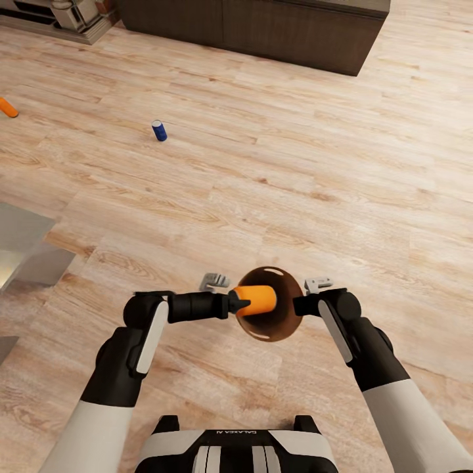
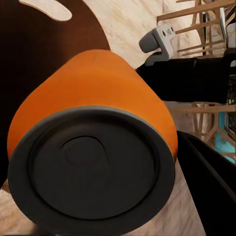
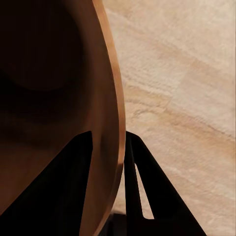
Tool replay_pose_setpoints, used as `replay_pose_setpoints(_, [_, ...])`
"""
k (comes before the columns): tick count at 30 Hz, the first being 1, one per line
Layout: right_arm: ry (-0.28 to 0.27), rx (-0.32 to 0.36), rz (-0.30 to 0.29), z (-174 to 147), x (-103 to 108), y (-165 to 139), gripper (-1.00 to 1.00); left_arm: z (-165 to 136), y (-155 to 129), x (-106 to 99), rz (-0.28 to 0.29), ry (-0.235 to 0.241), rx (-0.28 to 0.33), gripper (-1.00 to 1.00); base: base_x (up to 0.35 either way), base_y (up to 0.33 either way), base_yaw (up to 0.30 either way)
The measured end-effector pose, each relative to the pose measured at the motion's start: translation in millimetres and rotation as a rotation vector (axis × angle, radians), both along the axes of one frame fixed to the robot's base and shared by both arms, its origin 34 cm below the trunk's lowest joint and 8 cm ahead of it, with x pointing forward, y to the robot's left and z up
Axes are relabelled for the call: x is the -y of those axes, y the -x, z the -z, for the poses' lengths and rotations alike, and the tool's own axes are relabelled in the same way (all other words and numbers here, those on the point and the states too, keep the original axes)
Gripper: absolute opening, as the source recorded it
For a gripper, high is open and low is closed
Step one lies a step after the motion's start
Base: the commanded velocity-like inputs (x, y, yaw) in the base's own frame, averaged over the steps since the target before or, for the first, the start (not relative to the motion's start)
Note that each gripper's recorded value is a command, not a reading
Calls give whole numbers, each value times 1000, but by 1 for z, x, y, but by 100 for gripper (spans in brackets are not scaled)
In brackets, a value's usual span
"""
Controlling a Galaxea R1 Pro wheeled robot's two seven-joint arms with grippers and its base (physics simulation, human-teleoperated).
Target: Put the three can of soda from the living room inside the tash can in the kitchen.
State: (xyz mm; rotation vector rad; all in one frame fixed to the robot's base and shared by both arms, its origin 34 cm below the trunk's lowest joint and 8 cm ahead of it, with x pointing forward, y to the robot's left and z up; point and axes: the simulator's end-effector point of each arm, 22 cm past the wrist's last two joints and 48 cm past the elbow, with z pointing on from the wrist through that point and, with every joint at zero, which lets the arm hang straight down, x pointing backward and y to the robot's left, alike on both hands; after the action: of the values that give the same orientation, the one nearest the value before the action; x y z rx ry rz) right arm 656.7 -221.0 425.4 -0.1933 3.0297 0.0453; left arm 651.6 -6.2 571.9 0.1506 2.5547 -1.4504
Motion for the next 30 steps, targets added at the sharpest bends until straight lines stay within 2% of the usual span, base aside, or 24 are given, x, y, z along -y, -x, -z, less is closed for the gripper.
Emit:
replay_pose_setpoints(1, [1, -1, -1, 0, 0, 1, -100, 3, -1, 1, -3, -19, 1, -100, 0, 0, 0])
replay_pose_setpoints(7, [-3, -12, 0, 3, -1, 4, -100, 6, -3, 2, -10, -39, 1, -100, 0, 0, 0])
replay_pose_setpoints(10, [5, -17, -2, 5, 1, 6, -100, 17, -9, -5, -26, -113, 9, -100, 0, 0, 0])
replay_pose_setpoints(13, [0, -20, -1, 5, -1, 7, -100, 22, -10, -6, -27, -146, 10, -100, 0, 0, 0])
replay_pose_setpoints(18, [6, -22, 0, 6, 0, 7, -100, 25, -9, -2, -16, -175, 15, -100, 0, 0, 0])
replay_pose_setpoints(22, [64, -20, -25, 7, 5, 9, -100, 26, -5, 6, 2, -186, 19, -100, 0, 0, 0])
replay_pose_setpoints(27, [49, -32, -32, 10, -5, 14, -100, 22, 0, 16, 20, -172, 18, -100, 0, 0, 0])
replay_pose_setpoints(30, [53, -31, -37, 10, -8, 14, -100, 33, 5, 14, 25, -205, 2, -100, 0, 0, 0])
